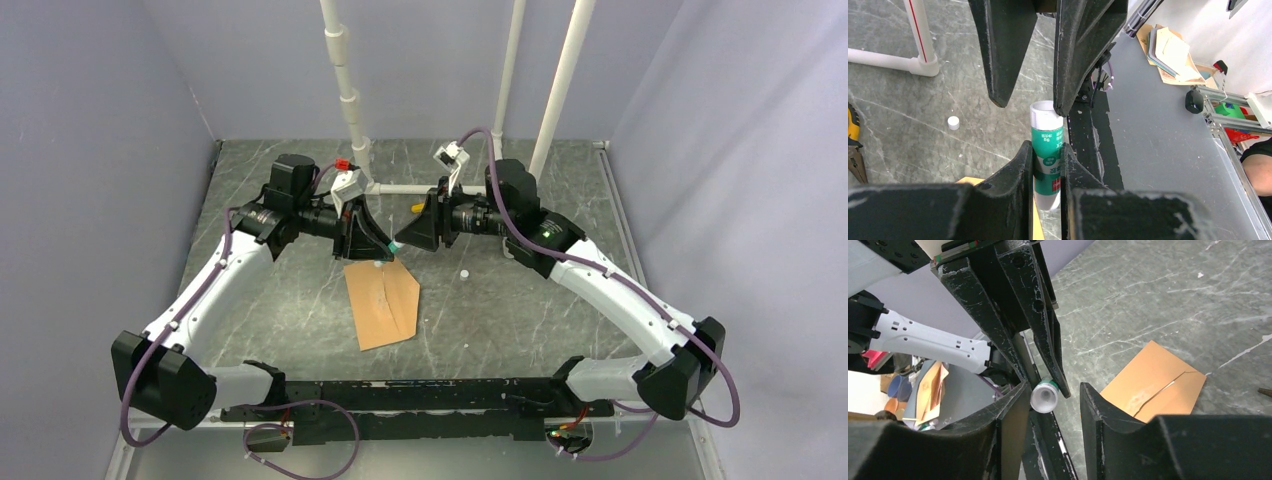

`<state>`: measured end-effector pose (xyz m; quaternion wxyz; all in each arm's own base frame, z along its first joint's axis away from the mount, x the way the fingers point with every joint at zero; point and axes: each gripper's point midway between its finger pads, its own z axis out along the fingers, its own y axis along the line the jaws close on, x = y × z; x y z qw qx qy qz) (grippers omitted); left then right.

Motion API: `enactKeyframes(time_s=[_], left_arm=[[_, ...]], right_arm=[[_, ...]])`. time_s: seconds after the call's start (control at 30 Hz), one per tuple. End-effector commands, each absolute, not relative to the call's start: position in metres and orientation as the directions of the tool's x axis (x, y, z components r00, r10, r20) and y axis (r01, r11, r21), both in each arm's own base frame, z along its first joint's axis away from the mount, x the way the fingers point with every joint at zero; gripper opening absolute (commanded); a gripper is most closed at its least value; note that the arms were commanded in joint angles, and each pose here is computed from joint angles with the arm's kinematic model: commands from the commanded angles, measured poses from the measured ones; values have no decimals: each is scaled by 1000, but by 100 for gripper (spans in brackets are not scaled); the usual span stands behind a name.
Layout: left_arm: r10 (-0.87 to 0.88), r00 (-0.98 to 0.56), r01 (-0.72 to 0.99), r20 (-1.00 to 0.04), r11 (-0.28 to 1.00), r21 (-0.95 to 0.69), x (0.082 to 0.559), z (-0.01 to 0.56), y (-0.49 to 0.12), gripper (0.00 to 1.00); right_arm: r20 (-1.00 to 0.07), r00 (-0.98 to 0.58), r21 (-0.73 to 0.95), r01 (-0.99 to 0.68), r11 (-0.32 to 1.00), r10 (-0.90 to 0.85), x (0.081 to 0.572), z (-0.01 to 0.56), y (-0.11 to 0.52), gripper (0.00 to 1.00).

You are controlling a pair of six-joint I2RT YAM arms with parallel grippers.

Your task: Place the letter into the envelope and seal it

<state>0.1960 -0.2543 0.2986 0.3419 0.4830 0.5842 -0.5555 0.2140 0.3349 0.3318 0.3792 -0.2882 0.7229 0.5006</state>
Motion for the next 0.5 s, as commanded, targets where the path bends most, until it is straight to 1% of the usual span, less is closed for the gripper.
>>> enactKeyframes(time_s=[0.0, 0.07, 0.17, 0.2, 0.23, 0.27, 0.37, 0.47], left_arm=[[171, -258, 955, -951, -107, -278, 191, 310, -253, 2], [173, -259, 956, -950, -92, -277, 193, 310, -254, 2], [171, -253, 964, -952, -37, -262, 203, 311, -254, 3], [170, -249, 967, -953, -17, -256, 207, 311, -254, 3], [169, -245, 969, -955, -1, -249, 209, 311, -254, 2], [168, -243, 969, -955, 11, -245, 211, 312, -254, 3], [169, -241, 970, -956, 14, -242, 211, 311, -254, 2], [171, -243, 970, -955, 19, -243, 212, 310, -254, 2]], right_arm=[[-862, -506, 483, -815, 319, 14, 218, 356, 337, 40], [-852, -523, 498, -807, 319, 6, 219, 354, 340, 31], [-826, -563, 529, -790, 311, -26, 218, 345, 345, 24], [-818, -574, 537, -785, 309, -36, 217, 343, 346, 24], [-815, -578, 540, -783, 310, -43, 217, 341, 347, 24], [-812, -581, 540, -781, 314, -50, 218, 338, 348, 27], [-813, -579, 530, -777, 339, -58, 221, 333, 346, 38], [-818, -572, 517, -778, 357, -63, 224, 333, 345, 41]])
